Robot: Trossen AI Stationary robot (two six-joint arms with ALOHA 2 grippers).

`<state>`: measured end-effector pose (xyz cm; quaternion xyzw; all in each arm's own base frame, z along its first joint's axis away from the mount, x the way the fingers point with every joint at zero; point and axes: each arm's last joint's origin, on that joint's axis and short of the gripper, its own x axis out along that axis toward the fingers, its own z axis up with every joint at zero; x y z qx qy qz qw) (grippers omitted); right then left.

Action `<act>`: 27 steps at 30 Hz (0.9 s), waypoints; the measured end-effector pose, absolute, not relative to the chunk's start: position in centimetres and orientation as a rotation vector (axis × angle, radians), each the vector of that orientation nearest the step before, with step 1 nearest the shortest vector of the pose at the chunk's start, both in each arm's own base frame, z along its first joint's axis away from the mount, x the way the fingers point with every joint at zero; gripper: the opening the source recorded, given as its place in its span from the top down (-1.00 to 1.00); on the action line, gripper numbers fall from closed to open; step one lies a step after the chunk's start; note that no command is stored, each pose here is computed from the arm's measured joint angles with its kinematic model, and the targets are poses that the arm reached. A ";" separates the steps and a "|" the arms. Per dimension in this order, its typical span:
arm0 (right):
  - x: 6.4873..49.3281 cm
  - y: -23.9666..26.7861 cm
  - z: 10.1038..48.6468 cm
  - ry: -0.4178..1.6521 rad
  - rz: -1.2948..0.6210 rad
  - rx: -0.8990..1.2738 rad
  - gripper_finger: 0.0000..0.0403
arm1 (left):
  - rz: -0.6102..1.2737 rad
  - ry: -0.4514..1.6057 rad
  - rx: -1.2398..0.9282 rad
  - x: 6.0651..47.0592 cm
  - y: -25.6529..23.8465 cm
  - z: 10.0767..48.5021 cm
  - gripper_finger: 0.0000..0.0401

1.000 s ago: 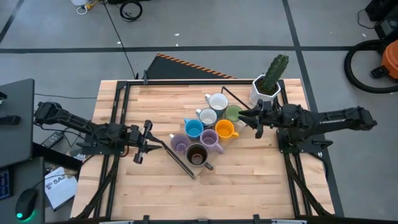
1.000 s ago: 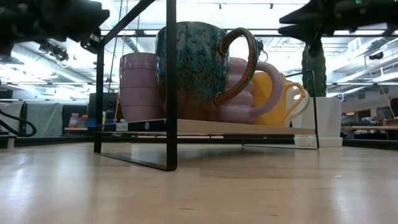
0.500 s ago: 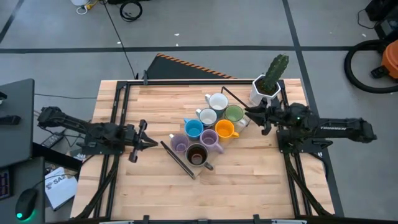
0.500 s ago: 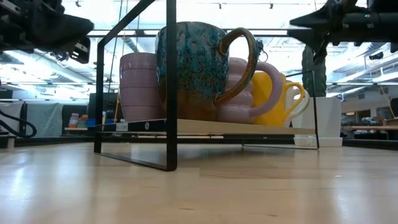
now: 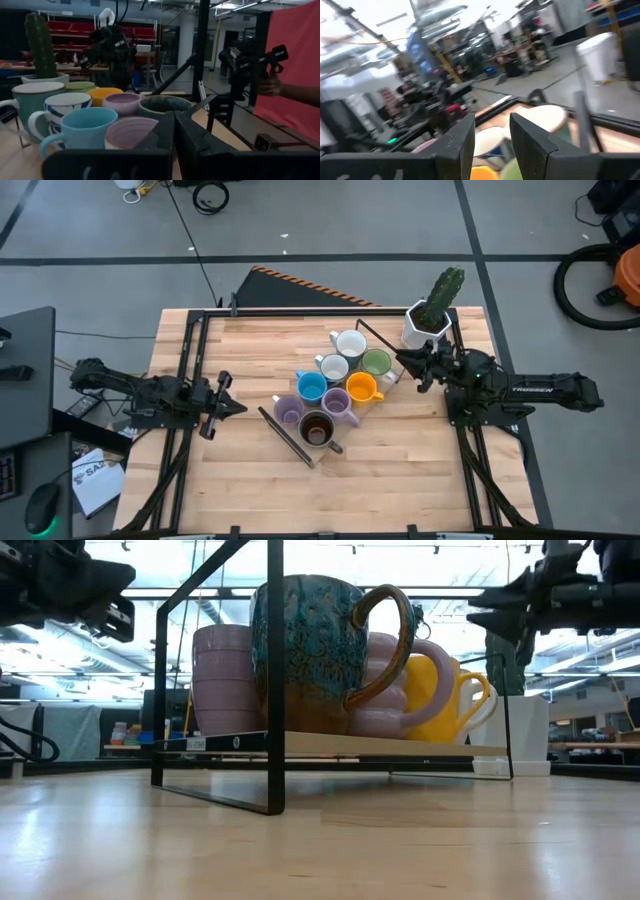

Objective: Place coffee mugs
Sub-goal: Return to Home Position

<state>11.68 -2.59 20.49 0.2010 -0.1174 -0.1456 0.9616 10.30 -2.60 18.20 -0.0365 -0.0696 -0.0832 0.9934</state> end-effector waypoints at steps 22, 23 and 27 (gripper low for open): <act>11.7 -2.7 19.7 -0.209 -0.359 0.360 0.36 | -0.163 -0.134 -0.068 10.3 -2.6 18.1 0.93; 11.7 -2.7 19.7 -0.209 -0.359 0.360 0.36 | -0.163 -0.134 -0.068 10.3 -2.6 18.1 0.93; 11.7 -2.7 19.7 -0.209 -0.358 0.360 0.36 | -0.163 -0.134 -0.068 10.3 -2.6 18.1 0.93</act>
